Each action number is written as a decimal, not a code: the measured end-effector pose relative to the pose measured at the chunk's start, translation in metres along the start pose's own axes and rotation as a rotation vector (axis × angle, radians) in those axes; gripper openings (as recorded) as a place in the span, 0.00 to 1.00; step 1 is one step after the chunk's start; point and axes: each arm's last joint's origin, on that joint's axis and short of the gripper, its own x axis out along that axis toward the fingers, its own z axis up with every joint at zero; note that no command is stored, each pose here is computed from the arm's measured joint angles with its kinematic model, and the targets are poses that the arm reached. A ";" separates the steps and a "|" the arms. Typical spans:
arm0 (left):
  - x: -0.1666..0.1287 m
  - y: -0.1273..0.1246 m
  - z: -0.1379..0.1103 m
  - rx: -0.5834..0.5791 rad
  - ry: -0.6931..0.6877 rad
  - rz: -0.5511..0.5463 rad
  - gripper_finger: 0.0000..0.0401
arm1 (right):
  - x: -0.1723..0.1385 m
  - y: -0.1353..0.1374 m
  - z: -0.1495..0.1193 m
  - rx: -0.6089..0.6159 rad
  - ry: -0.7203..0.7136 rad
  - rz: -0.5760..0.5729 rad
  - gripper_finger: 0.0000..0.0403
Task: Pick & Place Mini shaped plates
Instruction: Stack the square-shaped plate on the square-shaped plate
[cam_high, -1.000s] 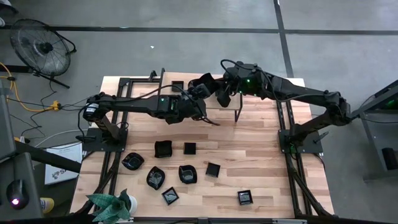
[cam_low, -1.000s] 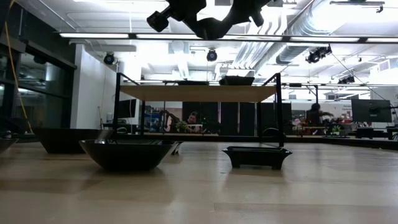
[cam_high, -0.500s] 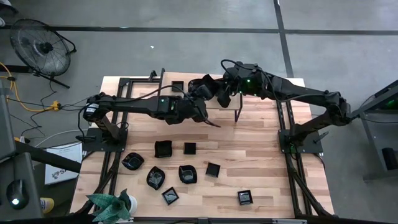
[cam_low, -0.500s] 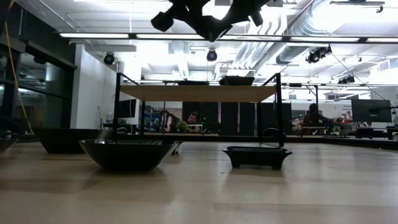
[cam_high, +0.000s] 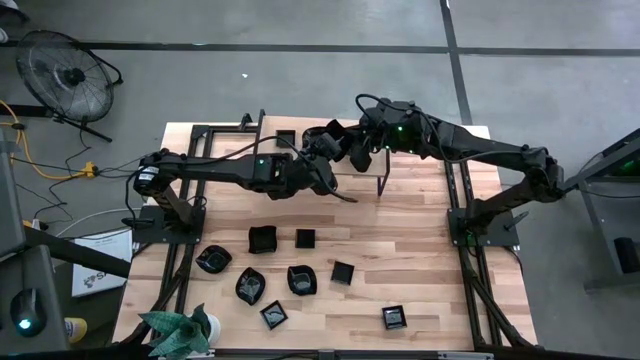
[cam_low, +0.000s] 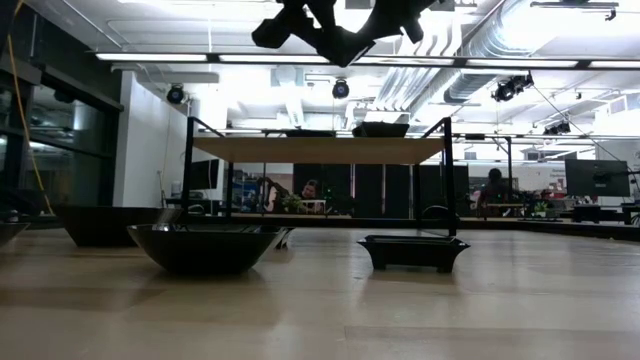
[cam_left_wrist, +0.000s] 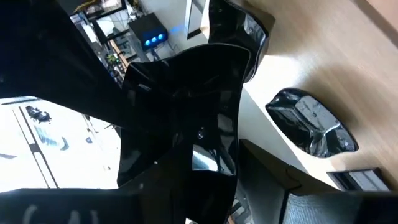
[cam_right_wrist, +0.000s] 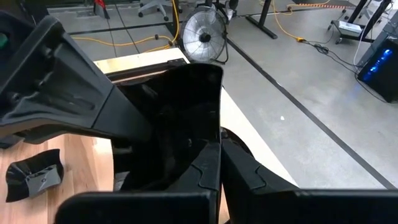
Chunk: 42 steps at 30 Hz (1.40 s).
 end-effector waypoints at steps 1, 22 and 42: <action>0.000 0.000 0.000 -0.003 -0.002 0.000 0.31 | 0.000 0.000 0.000 0.000 0.000 0.000 0.00; -0.004 0.000 0.005 -0.111 -0.058 -0.003 0.49 | 0.001 -0.002 0.000 -0.008 0.000 -0.001 0.00; -0.032 -0.010 -0.010 -0.191 0.123 -0.019 0.57 | 0.004 -0.029 -0.003 0.018 0.030 -0.074 0.00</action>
